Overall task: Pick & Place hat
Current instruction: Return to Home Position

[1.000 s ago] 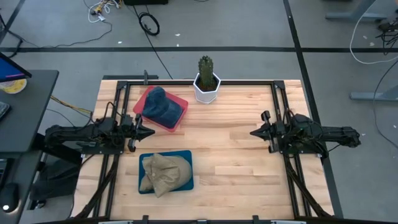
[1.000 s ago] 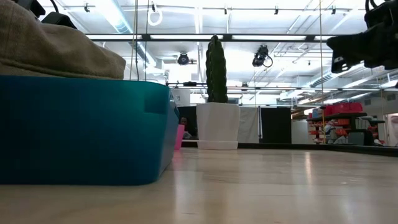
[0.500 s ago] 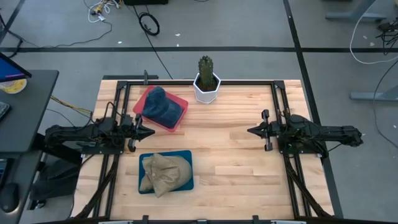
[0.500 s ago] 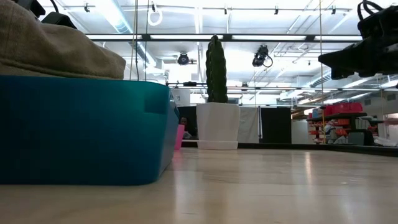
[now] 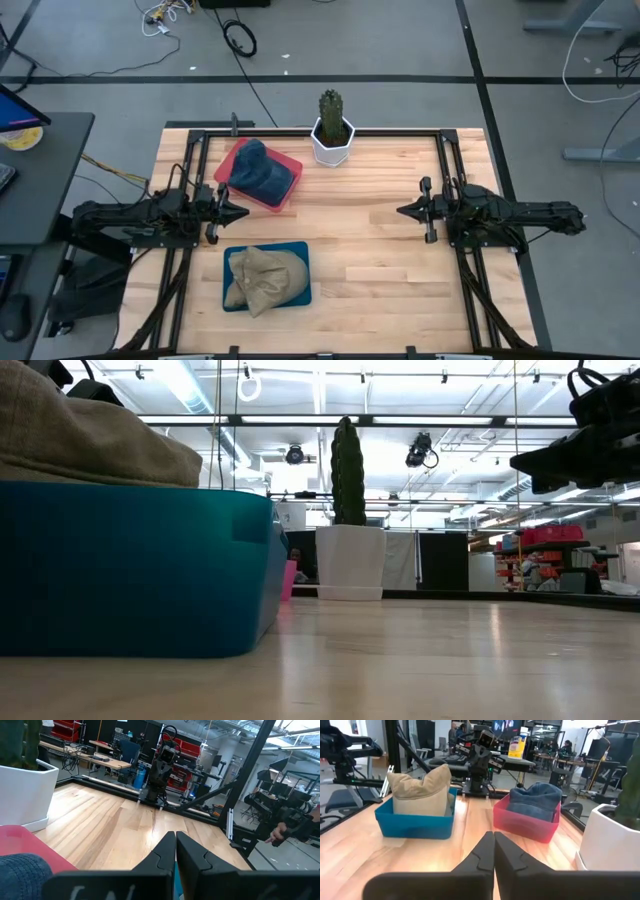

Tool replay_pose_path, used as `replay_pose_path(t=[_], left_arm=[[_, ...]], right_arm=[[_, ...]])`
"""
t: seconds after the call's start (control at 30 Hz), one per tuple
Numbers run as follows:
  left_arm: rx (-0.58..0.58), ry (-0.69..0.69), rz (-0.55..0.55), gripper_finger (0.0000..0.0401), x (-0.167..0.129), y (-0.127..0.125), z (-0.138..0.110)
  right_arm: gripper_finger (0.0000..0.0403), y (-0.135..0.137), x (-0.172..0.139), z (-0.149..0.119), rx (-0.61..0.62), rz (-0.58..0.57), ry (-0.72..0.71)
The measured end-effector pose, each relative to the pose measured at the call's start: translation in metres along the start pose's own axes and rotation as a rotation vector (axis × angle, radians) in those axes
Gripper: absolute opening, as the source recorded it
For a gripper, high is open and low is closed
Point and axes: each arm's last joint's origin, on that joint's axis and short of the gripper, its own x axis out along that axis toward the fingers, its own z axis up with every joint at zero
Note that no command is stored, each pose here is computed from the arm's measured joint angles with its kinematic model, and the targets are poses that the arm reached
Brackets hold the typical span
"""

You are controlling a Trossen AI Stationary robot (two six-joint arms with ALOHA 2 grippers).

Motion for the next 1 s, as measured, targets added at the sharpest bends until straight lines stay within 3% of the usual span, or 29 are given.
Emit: replay_pose_path(t=[0.33,1.0], left_arm=[[-0.001,0.0,0.0,0.0016,0.0,0.0,0.0],[0.0,0.0,0.0,0.0016,0.0,0.0,0.0]], right_arm=[[0.0032,0.0001,0.0,0.0001,0.08,0.002,0.0],[0.0033,0.0001,0.0,0.0002,0.085,0.002,-0.001]])
